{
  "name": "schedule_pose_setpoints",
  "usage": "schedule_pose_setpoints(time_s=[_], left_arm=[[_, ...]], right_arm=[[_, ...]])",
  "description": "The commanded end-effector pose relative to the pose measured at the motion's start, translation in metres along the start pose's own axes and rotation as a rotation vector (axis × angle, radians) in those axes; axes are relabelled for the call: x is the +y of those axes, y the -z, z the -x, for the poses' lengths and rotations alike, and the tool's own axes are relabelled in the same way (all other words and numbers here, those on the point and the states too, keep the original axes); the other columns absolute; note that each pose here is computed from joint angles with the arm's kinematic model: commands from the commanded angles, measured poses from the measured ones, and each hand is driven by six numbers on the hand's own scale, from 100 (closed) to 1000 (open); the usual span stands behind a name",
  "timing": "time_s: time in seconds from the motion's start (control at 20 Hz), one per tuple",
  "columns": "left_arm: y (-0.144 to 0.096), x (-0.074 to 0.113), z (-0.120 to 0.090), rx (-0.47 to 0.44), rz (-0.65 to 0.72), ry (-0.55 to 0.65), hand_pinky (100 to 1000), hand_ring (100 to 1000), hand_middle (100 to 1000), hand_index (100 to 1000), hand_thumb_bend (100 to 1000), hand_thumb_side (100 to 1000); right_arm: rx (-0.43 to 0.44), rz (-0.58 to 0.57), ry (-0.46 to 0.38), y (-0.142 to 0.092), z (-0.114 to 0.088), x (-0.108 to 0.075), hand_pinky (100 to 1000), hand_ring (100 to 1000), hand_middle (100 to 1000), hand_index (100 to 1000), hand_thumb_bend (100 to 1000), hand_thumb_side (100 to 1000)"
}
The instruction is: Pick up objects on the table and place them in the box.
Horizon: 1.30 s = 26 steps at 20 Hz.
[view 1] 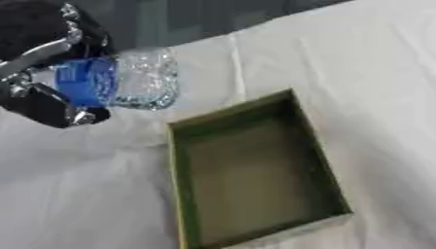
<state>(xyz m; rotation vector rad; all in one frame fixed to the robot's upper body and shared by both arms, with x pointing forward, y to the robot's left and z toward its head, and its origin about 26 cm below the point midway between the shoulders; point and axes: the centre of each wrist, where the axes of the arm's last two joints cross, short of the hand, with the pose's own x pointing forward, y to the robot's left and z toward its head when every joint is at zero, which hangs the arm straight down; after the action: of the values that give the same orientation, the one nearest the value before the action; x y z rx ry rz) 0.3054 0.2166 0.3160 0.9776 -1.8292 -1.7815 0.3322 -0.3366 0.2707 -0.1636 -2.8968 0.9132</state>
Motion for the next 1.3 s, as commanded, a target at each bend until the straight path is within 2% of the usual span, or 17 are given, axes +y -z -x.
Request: schedule_pose_setpoints(time_s=[0.05, 0.45, 0.55, 0.6, 0.65, 0.8, 1.15, 1.3], left_arm=[[0.005, 0.014, -0.014, -0.074, -0.031, -0.006, 100, 206, 208, 323, 463, 100], [0.029, 0.023, -0.043, -0.219, -0.054, -0.034, 100, 216, 230, 329, 460, 100], [0.033, 0.025, -0.05, -0.247, -0.073, -0.011, 100, 222, 225, 335, 471, 100], [0.036, 0.026, -0.054, -0.258, -0.085, 0.009, 100, 221, 224, 337, 475, 100], [0.038, 0.026, -0.057, -0.267, -0.093, 0.026, 100, 227, 228, 338, 477, 100], [0.045, 0.026, -0.069, -0.315, -0.112, 0.043, 100, 230, 231, 340, 477, 100], [0.061, 0.023, -0.088, -0.374, -0.104, 0.092, 100, 238, 235, 349, 491, 100], [0.068, 0.022, -0.09, -0.388, -0.094, 0.12, 100, 277, 268, 377, 520, 100]], right_arm=[[-0.005, -0.012, -0.013, 0.003, -0.003, -0.004, 705, 786, 901, 787, 374, 1000], [-0.001, -0.029, -0.01, 0.002, -0.003, -0.004, 708, 792, 906, 793, 379, 1000], [-0.001, -0.035, -0.011, 0.002, -0.003, -0.004, 708, 793, 906, 793, 377, 1000], [-0.002, -0.038, -0.011, 0.002, -0.003, -0.004, 708, 793, 907, 793, 413, 1000], [-0.003, -0.04, -0.011, 0.002, -0.003, -0.004, 709, 795, 907, 793, 377, 1000], [-0.008, -0.052, -0.011, 0.003, -0.002, -0.005, 709, 796, 908, 791, 381, 1000], [-0.021, -0.081, -0.013, 0.003, 0.0, -0.005, 710, 799, 909, 788, 398, 1000], [-0.028, -0.093, -0.013, 0.003, 0.001, -0.005, 711, 799, 909, 786, 402, 1000]])
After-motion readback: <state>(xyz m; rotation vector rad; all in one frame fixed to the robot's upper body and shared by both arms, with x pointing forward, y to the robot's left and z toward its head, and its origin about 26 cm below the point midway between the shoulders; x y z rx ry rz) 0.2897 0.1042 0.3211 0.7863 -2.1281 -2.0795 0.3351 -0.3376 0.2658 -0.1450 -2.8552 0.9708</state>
